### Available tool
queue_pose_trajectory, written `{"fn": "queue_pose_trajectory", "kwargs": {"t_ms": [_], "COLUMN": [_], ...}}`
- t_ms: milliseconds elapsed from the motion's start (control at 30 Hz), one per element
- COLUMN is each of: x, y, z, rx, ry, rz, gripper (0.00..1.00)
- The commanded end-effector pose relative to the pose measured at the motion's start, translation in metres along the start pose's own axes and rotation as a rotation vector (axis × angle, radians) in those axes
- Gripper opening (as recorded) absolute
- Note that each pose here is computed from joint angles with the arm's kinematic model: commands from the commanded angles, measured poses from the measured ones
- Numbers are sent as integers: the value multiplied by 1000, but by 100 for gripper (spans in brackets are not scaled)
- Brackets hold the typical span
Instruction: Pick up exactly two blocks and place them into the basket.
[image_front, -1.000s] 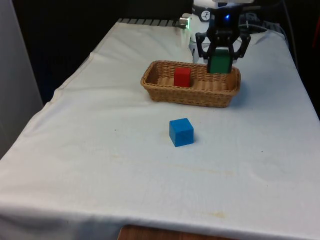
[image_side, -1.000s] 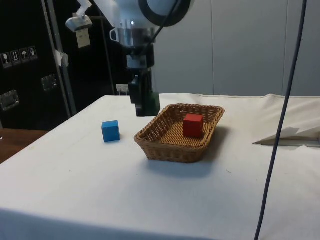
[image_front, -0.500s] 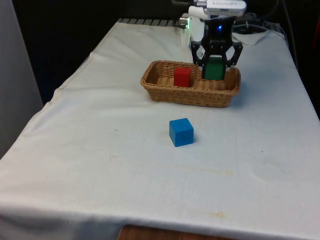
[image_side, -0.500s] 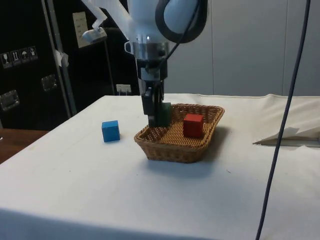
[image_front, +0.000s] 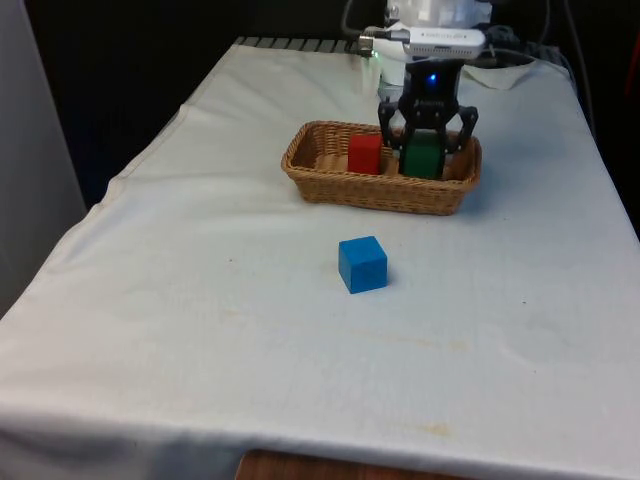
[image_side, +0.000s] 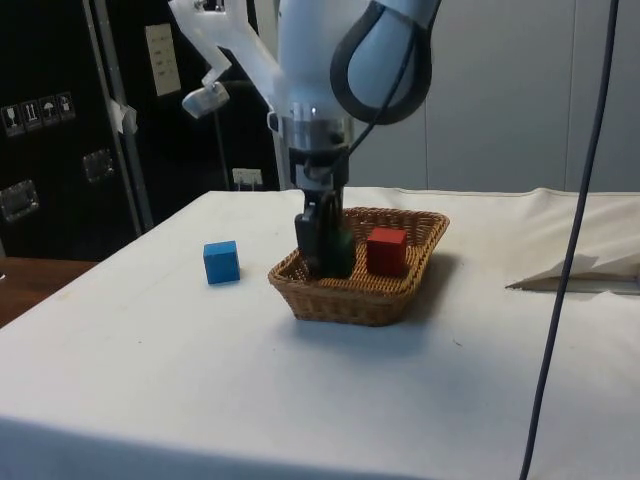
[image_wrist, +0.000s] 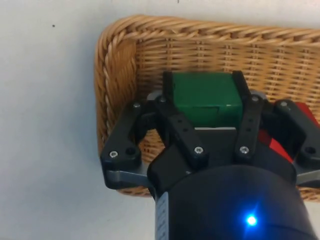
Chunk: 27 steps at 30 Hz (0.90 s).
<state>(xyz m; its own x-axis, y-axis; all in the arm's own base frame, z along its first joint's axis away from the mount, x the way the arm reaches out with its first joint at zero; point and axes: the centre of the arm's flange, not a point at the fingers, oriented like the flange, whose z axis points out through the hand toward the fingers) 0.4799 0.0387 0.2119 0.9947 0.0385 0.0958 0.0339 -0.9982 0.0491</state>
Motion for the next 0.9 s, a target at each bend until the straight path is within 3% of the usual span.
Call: {"fn": "queue_pose_trajectory", "kwargs": {"t_ms": [0, 100, 200, 367, 400, 567, 800, 867], "x": [-1, -3, -5, -5, -6, -6, -6, -4], "y": [1, 0, 5, 7, 7, 9, 9, 9], "z": [5, 9, 15, 17, 17, 17, 17, 8], "rx": [-8, -4, -10, -12, -10, -9, -9, -8], "ry": [11, 3, 16, 9, 15, 14, 14, 15], "rz": [10, 13, 24, 27, 27, 29, 29, 30], "gripper": [3, 3, 3, 48, 48, 100, 100, 100]}}
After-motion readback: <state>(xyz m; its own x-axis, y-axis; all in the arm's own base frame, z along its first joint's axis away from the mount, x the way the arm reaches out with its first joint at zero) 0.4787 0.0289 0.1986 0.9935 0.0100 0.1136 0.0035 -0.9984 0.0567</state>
